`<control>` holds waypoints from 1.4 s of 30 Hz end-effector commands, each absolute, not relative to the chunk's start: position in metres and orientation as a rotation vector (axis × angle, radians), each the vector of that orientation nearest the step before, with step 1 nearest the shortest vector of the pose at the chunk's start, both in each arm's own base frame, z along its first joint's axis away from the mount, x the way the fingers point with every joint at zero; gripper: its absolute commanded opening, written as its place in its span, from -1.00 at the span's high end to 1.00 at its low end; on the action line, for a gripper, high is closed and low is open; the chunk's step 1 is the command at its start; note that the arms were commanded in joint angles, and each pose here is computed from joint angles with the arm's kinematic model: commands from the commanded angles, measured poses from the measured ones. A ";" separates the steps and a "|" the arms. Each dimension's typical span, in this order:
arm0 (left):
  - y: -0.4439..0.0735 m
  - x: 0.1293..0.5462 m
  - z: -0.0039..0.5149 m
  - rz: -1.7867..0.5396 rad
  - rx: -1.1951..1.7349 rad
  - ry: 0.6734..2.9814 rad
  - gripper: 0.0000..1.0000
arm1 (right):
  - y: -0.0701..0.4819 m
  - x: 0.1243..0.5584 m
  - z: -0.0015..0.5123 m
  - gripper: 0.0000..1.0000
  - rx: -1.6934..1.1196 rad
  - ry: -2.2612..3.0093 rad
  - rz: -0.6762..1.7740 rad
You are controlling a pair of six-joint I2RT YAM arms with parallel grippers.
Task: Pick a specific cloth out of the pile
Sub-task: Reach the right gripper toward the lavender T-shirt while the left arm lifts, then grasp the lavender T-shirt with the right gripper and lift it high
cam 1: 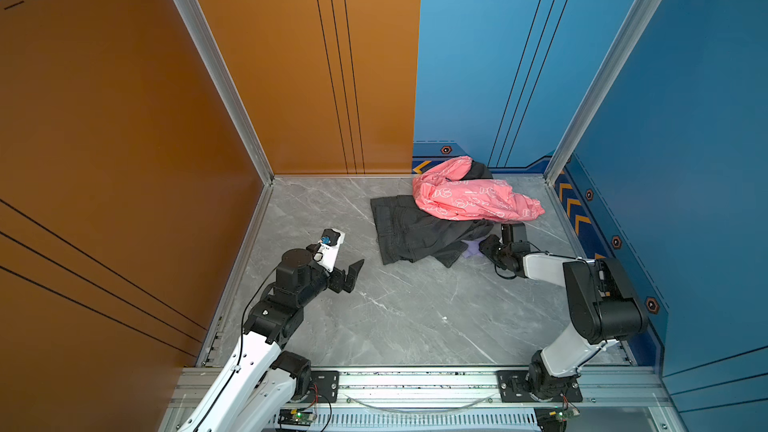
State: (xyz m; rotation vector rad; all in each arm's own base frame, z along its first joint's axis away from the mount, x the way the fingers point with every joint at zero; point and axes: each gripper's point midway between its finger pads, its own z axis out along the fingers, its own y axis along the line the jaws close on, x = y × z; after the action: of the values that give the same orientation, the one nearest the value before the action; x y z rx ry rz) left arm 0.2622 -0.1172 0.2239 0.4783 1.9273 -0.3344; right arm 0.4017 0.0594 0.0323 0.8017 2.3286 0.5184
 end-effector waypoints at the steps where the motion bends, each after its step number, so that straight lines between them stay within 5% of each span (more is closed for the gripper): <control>1: -0.121 0.259 0.220 -0.352 0.487 1.928 -0.96 | 0.056 0.401 0.023 0.08 0.843 2.357 0.468; 14: -0.120 0.259 0.222 -0.348 0.487 1.921 -0.96 | 0.064 0.406 0.012 0.27 0.863 2.385 0.460; 25: -0.120 0.258 0.222 -0.348 0.488 1.920 -0.96 | 0.066 0.410 0.015 0.99 0.895 2.334 0.485; 42: -0.119 0.257 0.224 -0.345 0.484 1.911 -0.96 | 0.039 0.434 0.188 1.00 0.827 1.885 0.589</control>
State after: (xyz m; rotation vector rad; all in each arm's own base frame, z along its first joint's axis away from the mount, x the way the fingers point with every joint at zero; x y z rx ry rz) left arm 0.2590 -0.1177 0.2269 0.4811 1.9100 -0.3379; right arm 0.4237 0.0584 0.1383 0.8121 2.0315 0.6105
